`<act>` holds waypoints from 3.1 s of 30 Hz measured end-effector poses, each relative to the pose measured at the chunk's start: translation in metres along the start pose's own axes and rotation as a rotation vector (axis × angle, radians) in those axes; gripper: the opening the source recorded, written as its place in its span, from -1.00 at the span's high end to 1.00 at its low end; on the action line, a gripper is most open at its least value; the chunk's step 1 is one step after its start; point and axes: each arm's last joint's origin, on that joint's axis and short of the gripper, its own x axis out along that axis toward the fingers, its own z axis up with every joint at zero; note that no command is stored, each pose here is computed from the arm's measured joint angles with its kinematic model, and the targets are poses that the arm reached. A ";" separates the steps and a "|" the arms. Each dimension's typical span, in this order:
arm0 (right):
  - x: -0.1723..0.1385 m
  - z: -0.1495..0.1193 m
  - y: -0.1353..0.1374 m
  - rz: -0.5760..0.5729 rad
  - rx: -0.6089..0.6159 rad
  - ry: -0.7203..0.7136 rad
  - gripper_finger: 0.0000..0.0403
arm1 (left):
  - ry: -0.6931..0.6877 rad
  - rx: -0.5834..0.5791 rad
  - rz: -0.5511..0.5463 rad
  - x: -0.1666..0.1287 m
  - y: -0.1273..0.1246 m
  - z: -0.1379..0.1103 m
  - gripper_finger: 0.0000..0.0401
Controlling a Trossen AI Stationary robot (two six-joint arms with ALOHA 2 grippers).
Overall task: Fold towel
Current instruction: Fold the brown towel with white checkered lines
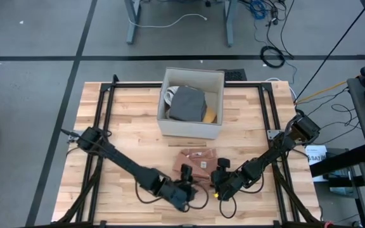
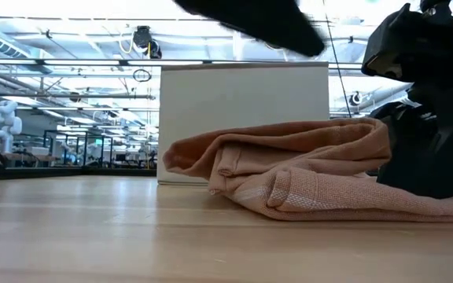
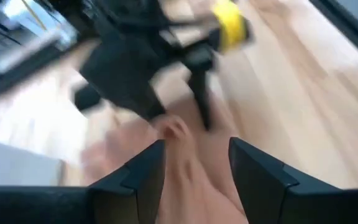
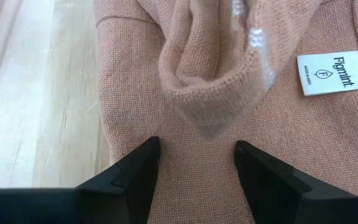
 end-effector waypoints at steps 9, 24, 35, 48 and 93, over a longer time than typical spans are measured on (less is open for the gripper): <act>0.000 0.000 0.000 0.001 -0.016 0.001 0.00 | 0.221 0.036 -0.113 0.001 -0.037 -0.040 0.09; 0.000 0.000 0.000 0.001 -0.016 0.002 0.00 | 0.331 0.269 0.174 0.019 -0.032 -0.066 0.09; 0.000 0.000 0.000 0.001 -0.016 0.002 0.00 | 0.359 0.307 0.287 0.019 -0.025 -0.068 0.09; 0.000 0.000 0.000 0.001 -0.010 0.002 0.00 | 0.322 0.231 0.450 0.051 0.036 -0.062 0.09; -0.071 0.055 -0.029 -0.043 0.010 -0.314 0.00 | 0.138 -0.195 0.326 0.022 -0.022 -0.064 0.09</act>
